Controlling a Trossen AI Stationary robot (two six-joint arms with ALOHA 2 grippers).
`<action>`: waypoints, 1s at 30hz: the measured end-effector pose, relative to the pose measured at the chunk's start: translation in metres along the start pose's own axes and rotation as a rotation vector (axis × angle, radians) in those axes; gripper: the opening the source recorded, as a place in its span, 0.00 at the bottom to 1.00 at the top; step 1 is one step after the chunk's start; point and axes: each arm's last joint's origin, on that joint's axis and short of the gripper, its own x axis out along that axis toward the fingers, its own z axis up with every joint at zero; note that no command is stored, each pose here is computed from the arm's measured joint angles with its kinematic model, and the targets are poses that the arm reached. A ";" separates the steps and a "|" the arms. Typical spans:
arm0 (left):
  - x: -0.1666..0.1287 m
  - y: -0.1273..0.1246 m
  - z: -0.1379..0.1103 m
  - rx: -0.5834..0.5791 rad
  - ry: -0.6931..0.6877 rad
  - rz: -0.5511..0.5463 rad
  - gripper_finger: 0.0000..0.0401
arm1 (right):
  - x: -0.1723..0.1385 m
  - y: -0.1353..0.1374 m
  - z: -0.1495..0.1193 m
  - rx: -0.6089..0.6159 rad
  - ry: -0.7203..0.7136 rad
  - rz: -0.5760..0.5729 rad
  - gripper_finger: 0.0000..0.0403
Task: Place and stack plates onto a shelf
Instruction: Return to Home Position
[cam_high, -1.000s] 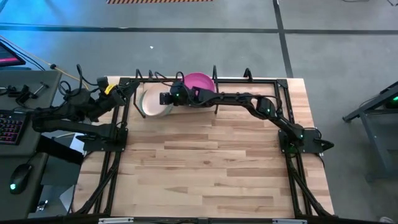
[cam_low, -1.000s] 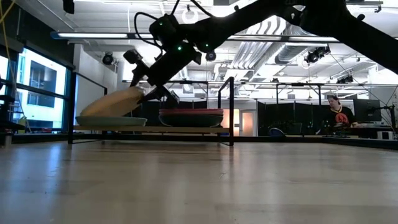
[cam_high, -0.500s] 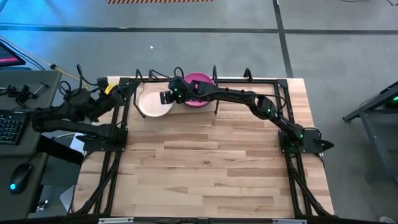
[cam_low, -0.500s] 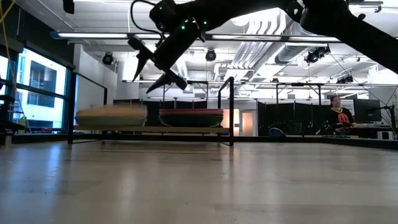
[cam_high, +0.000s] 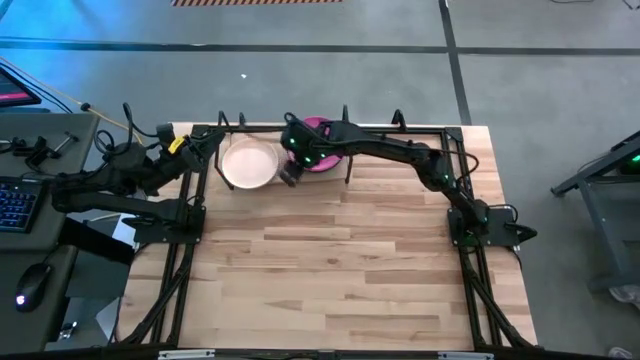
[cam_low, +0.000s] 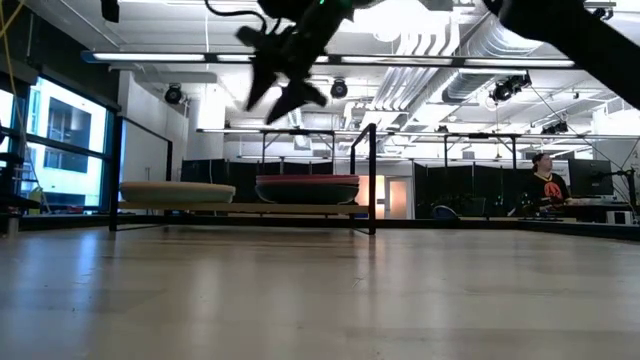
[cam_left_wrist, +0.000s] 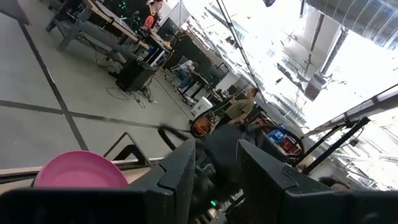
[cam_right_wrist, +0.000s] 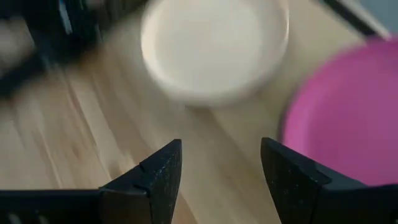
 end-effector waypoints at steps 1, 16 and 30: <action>0.000 0.000 0.000 0.000 0.000 0.000 0.27 | -0.006 0.001 -0.005 -0.048 0.045 -0.016 0.50; 0.005 -0.001 -0.007 0.105 0.046 -0.020 0.27 | -0.065 0.029 -0.099 -0.245 0.107 0.040 0.50; 0.023 -0.008 -0.028 0.240 0.147 -0.062 0.23 | -0.155 -0.006 -0.188 -0.036 -0.435 0.377 0.50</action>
